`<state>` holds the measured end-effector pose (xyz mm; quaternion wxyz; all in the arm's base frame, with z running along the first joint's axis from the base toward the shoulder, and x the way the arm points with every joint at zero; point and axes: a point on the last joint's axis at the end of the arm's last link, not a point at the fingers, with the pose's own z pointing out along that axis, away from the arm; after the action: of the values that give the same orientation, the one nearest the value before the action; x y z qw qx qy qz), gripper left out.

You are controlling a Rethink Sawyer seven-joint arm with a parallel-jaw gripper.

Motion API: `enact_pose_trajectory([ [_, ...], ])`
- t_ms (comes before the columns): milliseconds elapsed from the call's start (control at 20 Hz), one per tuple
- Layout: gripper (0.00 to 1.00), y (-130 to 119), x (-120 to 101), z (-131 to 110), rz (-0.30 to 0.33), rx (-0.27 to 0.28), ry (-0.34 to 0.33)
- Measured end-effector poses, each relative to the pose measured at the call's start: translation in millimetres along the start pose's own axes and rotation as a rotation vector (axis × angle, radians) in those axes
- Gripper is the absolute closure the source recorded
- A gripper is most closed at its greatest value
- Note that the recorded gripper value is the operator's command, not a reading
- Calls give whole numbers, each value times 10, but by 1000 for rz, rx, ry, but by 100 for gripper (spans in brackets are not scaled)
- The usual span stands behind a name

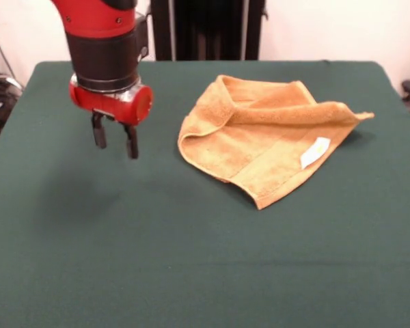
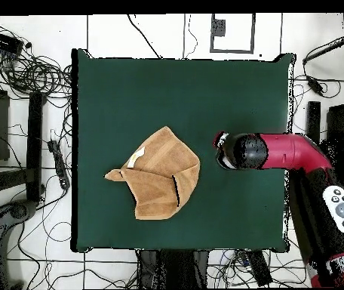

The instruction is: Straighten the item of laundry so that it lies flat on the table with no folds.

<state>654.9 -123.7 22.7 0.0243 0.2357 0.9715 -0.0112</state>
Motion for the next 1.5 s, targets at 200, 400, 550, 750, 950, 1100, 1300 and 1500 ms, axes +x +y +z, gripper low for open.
enact_pose_trajectory([
  [200, 0, 381, 80, -225, -54, 25, -32],
  [400, 0, 973, 253, -571, -98, 11, -54],
  [550, 0, 1335, 401, -785, -111, -11, -54],
  [750, 0, 1674, 674, -1016, -100, -27, -30],
  [950, 0, 1790, 937, -1129, -77, -31, 12],
  [1100, 0, 1717, 1024, -1096, -53, -23, 41],
  [1300, 0, 1474, 1034, -961, -17, 6, 70],
  [1500, 0, 1182, 970, -793, 29, 25, 81],
])
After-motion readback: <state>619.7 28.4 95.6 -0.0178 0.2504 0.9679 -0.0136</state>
